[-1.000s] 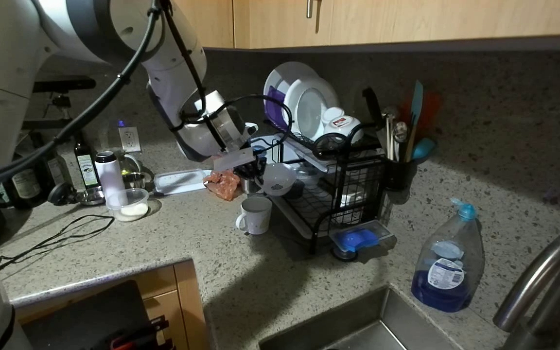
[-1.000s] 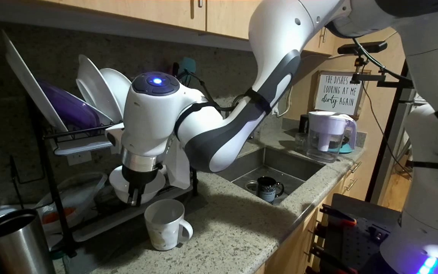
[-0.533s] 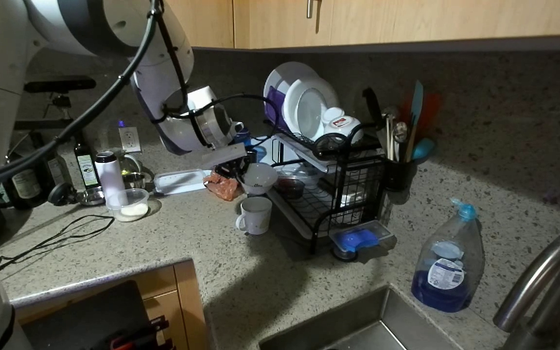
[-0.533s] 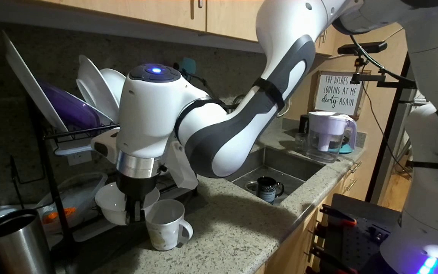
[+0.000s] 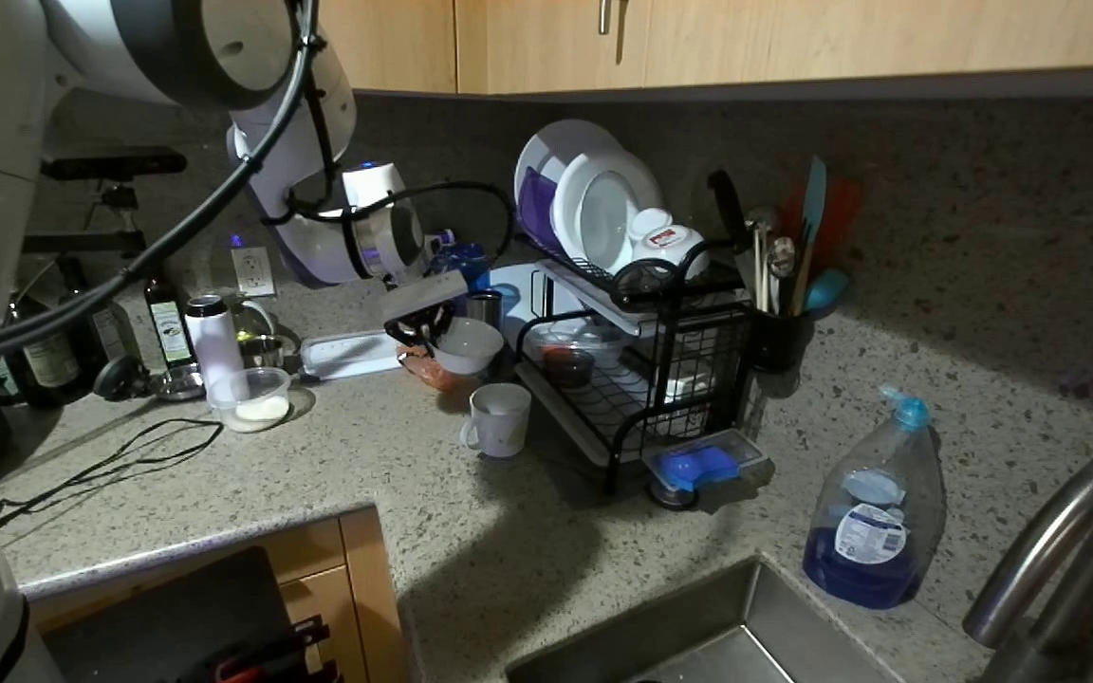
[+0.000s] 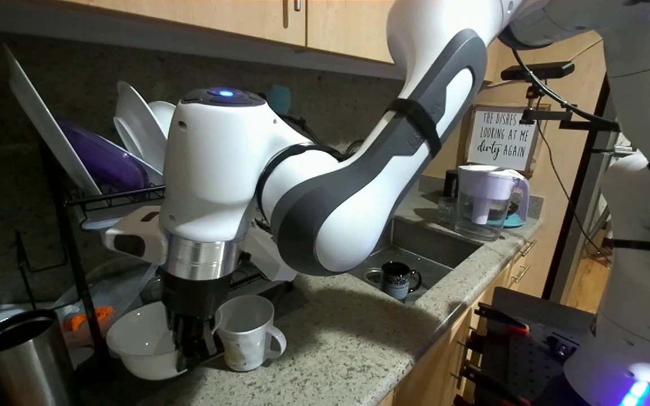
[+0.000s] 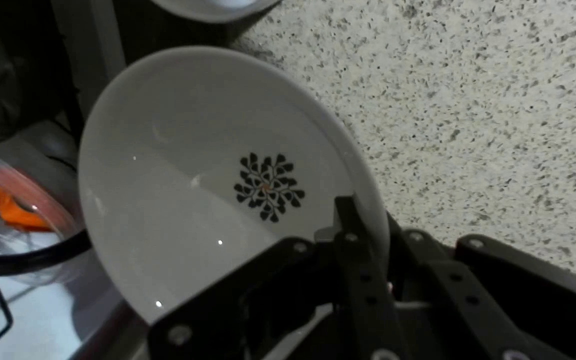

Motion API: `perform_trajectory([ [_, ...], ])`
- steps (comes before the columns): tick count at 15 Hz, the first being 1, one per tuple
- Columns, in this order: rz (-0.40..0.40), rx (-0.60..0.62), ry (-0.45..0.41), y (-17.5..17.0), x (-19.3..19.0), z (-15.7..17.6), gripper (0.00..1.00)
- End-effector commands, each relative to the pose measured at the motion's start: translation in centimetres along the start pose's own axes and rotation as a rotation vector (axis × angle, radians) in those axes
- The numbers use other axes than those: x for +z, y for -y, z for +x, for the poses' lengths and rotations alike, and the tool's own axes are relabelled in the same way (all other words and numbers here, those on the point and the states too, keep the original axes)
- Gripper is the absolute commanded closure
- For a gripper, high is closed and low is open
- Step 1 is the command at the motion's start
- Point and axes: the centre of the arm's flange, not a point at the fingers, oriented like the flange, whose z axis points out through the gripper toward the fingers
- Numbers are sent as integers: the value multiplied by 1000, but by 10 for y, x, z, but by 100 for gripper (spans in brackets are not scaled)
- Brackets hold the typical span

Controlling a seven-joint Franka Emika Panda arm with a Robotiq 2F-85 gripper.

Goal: Take the white and the black bowls and place them on the counter

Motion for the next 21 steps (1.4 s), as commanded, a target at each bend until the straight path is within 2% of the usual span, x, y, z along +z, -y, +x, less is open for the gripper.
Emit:
perform_trajectory([
  [1,8,-35,-4,3,0,2,97],
  [2,12,-44,-4,5,0,3,92],
  [8,20,-40,6,5,8,-1,92],
  [9,20,-40,6,5,8,-1,97],
  [10,24,-51,4,8,11,2,97],
  [18,33,-147,20,47,27,29,97],
  [21,-25,-213,41,67,31,38,97],
])
